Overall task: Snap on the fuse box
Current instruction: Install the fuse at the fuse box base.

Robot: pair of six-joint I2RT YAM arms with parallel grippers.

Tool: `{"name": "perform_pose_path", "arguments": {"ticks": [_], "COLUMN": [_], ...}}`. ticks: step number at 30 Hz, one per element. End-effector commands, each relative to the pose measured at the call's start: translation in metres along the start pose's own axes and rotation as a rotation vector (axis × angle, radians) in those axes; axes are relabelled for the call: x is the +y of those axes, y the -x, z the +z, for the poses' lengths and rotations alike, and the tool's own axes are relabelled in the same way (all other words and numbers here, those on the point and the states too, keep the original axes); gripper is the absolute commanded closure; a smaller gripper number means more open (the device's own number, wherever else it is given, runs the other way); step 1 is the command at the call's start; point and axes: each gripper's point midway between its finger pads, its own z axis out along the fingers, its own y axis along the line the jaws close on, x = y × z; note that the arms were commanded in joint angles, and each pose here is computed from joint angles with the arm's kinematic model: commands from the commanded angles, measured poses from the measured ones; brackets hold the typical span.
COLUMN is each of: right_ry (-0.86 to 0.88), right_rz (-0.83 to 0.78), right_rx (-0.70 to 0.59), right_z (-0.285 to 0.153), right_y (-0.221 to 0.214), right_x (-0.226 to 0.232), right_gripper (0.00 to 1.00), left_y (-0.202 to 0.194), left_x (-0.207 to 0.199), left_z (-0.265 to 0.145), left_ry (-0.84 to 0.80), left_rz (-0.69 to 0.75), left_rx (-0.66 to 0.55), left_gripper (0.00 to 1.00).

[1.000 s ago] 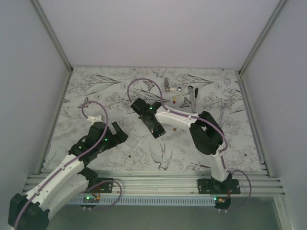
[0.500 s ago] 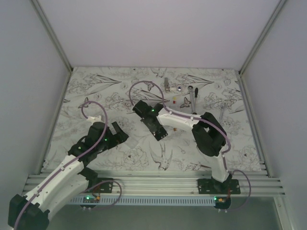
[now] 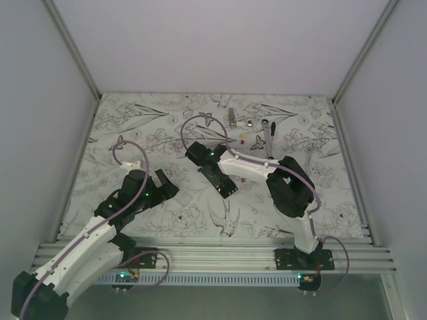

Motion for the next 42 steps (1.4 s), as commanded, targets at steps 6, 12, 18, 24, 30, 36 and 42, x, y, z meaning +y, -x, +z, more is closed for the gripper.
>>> {"name": "perform_pose_path", "arguments": {"ticks": [6, 12, 18, 24, 30, 36, 42], "right_ry": [0.047, 0.053, 0.104, 0.088, 0.096, 0.157, 0.171], "right_rz": [-0.007, 0.008, 0.048, 0.083, 0.093, 0.112, 0.111], "right_rx": [0.193, 0.195, -0.008, -0.104, -0.163, -0.190, -0.184], "right_z": [0.059, 0.059, 0.013, -0.012, -0.023, -0.020, -0.014], "right_y": [-0.041, -0.047, -0.002, 0.019, 0.025, 0.026, 0.024], "right_x": [0.018, 0.016, 0.012, 0.000, -0.005, -0.008, -0.008], "right_gripper": [1.00, 0.99, 0.81, 0.71, 0.70, 0.73, 0.76], "left_y": [-0.004, -0.004, -0.004, -0.004, -0.005, -0.005, -0.005], "left_x": [0.003, 0.002, 0.000, 0.000, 0.000, 0.000, -0.001], "left_z": [-0.002, -0.001, -0.002, -0.002, -0.002, -0.002, -0.003], "left_ry": [0.007, 0.008, 0.002, -0.001, -0.002, -0.003, -0.005], "left_rz": [-0.004, -0.002, -0.006, -0.008, -0.008, -0.009, -0.012], "left_rx": [0.020, 0.024, 0.025, 0.028, 0.027, 0.031, 0.032], "left_gripper": [0.00, 0.00, 0.00, 0.00, 0.00, 0.00, 0.00]}}
